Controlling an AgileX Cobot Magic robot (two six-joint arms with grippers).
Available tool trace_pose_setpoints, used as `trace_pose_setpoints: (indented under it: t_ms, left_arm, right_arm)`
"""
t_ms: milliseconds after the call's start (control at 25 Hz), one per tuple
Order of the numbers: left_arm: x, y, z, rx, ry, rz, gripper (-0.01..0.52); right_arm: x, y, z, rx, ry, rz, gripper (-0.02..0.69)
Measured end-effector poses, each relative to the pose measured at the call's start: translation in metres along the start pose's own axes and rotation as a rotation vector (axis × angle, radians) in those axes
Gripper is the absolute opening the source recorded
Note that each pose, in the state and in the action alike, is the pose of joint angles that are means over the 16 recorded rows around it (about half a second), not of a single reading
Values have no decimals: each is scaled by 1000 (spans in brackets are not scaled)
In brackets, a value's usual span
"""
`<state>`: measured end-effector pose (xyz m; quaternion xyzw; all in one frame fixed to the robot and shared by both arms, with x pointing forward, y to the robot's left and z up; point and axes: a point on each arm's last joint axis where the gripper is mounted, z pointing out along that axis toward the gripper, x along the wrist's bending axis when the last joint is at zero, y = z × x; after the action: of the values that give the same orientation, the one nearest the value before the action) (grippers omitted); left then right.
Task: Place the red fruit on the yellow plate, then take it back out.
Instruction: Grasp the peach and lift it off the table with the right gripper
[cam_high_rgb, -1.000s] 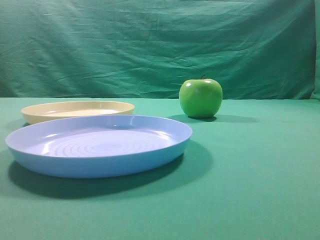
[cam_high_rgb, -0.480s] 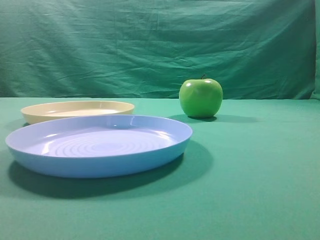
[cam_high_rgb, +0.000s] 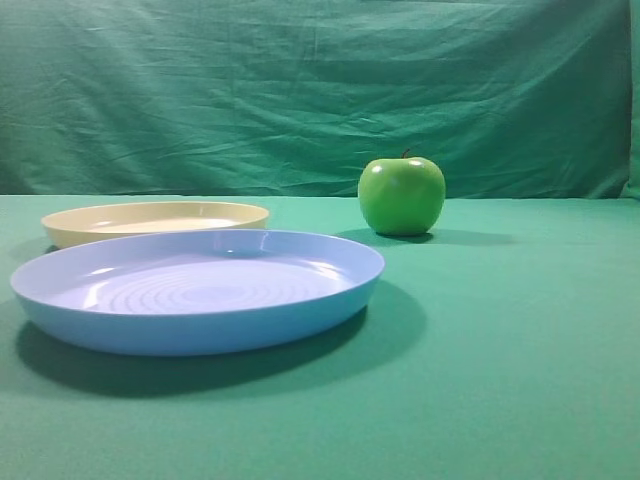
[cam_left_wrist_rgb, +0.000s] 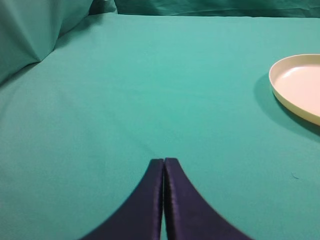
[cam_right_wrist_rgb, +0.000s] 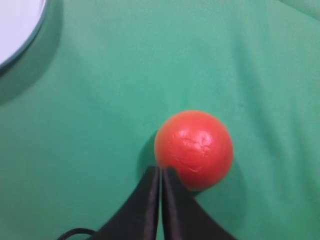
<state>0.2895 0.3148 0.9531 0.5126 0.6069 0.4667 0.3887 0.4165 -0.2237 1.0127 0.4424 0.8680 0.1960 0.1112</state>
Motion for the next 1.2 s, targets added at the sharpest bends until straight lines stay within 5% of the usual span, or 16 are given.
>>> trace_pose_setpoints:
  t_ms: [400,600,1000,1200]
  left_arm:
    - [0,0,0,0,0,0,0]
    - [0,0,0,0,0,0,0]
    - [0,0,0,0,0,0,0]
    - [0,0,0,0,0,0,0]
  right_arm:
    - [-8,7,39,93,-25,-21,496]
    - [-13,7,56,147,-46,-7,626]
    - [-19,5,83,214,-75,21,596]
    - [-20,4,90,228,-73,23,522]
